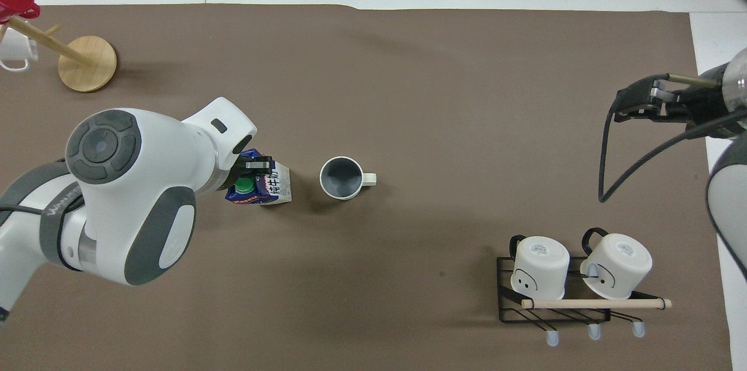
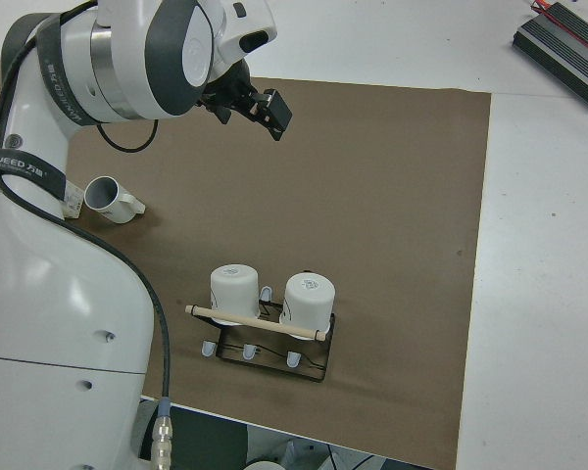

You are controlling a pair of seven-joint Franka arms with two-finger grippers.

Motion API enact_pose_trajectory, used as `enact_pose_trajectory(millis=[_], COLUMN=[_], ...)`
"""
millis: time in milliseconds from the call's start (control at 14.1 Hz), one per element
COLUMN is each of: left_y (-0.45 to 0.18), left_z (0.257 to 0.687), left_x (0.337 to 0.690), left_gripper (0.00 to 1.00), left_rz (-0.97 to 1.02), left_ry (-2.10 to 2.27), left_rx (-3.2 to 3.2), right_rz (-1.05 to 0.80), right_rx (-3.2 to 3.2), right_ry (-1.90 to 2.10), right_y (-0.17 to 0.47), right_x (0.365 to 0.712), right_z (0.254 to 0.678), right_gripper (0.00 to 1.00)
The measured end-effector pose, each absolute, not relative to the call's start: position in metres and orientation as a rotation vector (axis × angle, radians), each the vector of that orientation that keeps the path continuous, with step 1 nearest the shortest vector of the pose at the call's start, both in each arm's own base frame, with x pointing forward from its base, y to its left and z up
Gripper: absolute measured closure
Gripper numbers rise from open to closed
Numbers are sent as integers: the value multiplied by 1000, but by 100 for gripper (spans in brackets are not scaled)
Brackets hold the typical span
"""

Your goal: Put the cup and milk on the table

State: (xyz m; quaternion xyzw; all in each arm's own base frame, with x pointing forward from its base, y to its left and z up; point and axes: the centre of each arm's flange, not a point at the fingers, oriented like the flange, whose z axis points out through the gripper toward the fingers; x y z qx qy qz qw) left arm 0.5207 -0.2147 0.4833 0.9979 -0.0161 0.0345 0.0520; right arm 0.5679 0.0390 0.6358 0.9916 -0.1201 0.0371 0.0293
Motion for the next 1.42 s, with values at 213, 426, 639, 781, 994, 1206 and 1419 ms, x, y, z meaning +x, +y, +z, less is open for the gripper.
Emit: enact_pose_trajectory(millis=[213,426,639,781,994,1206,1419], left_y=[-193,-131,-67,-50,-45,-43,-38], left_z=[568,635,652,655,656,656,656], left_x=[521,513,506,503,503,503,503], left_gripper=[0,0,0,0,0,0,0], left_rz=[21,-25,-87,-93,-91,-91,-91], left_ry=[-77,-125,-146,-127,-114,-107,-93], left_rx=[3056,3069,3073,3073,3074,3074,3075], right_rz=[115,115,116,116,116,116,116], right_rx=[3060,3060,3060,3060,3059,3059,3059], right_ry=[-364,-364,-364,-366,-369,-371,-372], right_y=[41,41,41,41,39,39,38], right_x=[568,568,568,568,568,568,568], right_z=[636,636,636,636,636,636,636], right_gripper=[0,0,0,0,0,0,0])
